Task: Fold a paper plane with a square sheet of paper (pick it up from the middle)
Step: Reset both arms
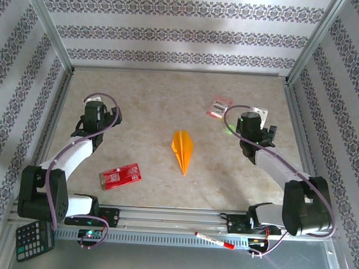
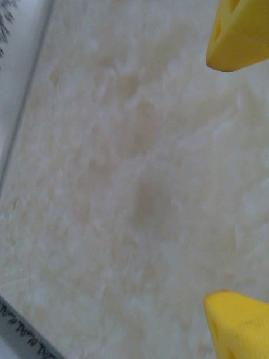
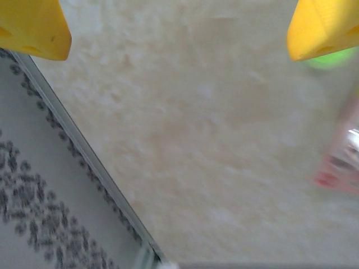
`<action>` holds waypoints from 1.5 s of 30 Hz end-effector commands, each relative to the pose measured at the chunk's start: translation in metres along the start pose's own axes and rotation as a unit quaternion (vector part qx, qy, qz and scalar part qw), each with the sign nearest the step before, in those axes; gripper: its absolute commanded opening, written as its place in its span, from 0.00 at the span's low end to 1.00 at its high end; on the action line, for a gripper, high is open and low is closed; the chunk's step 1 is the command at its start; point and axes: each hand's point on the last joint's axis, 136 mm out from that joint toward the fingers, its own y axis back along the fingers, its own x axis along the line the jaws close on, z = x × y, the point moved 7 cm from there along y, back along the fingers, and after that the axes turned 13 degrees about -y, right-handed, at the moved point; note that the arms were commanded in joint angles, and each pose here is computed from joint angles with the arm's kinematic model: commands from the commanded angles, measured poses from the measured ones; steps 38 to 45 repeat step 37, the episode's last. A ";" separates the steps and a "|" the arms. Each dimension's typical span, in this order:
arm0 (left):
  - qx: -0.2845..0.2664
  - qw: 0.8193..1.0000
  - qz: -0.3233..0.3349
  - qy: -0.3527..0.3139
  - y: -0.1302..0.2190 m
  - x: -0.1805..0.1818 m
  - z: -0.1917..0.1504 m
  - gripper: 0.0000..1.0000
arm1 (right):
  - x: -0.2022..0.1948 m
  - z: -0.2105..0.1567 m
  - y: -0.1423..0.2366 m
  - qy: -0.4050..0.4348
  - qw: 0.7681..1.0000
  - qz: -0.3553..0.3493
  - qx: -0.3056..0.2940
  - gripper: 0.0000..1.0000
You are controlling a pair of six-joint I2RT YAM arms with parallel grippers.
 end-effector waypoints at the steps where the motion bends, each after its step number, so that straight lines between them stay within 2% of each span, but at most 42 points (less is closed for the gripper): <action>1: -0.044 0.996 0.019 -0.071 -0.021 0.006 -0.004 1.00 | -0.008 -0.008 -0.017 -0.005 0.999 0.042 -0.032 0.98; 4: -0.067 0.995 -0.010 -0.075 -0.031 0.005 -0.014 1.00 | -0.012 -0.005 -0.017 -0.038 0.994 0.091 -0.047 0.98; 7: -0.061 0.996 -0.040 -0.056 -0.042 0.009 -0.029 1.00 | -0.014 -0.002 -0.019 -0.076 0.985 0.141 -0.066 0.98; 8: -0.077 0.994 -0.052 -0.053 -0.044 0.009 -0.031 1.00 | -0.014 -0.001 -0.021 -0.080 0.983 0.149 -0.071 0.98; 10: -0.068 0.994 -0.062 -0.055 -0.040 0.008 -0.034 1.00 | -0.012 -0.005 -0.025 -0.090 0.977 0.175 -0.085 0.98; 11: -0.094 0.992 -0.068 -0.057 -0.038 0.007 -0.034 1.00 | -0.010 -0.006 -0.024 -0.089 0.973 0.186 -0.100 0.98; 14: -0.116 0.987 -0.089 -0.071 -0.033 0.002 -0.037 1.00 | -0.006 -0.008 -0.021 -0.074 0.973 0.200 -0.092 0.98; 16: -0.111 0.985 -0.099 -0.087 -0.035 -0.005 -0.039 1.00 | -0.004 -0.013 -0.022 -0.068 0.970 0.213 -0.096 0.98; 18: -0.115 0.982 -0.094 -0.113 -0.038 -0.014 -0.048 1.00 | -0.003 -0.025 -0.028 -0.070 0.967 0.219 -0.111 0.98; 19: -0.138 0.980 -0.088 -0.112 -0.037 -0.015 -0.051 1.00 | -0.001 -0.026 -0.027 -0.071 0.964 0.224 -0.122 0.98; 20: -0.139 0.982 -0.080 -0.103 -0.035 -0.012 -0.051 1.00 | -0.002 -0.027 -0.027 -0.063 0.969 0.217 -0.103 0.98; 21: -0.121 0.985 -0.074 -0.102 -0.036 -0.011 -0.051 1.00 | -0.002 -0.026 -0.027 -0.059 0.972 0.210 -0.091 0.98; 26: -0.133 0.983 -0.071 -0.102 -0.036 -0.011 -0.051 1.00 | 0.015 -0.022 -0.028 -0.026 0.963 0.252 -0.090 0.98; 45: -0.134 0.983 -0.070 -0.101 -0.036 -0.010 -0.051 1.00 | 0.015 -0.022 -0.027 -0.023 0.964 0.250 -0.090 0.98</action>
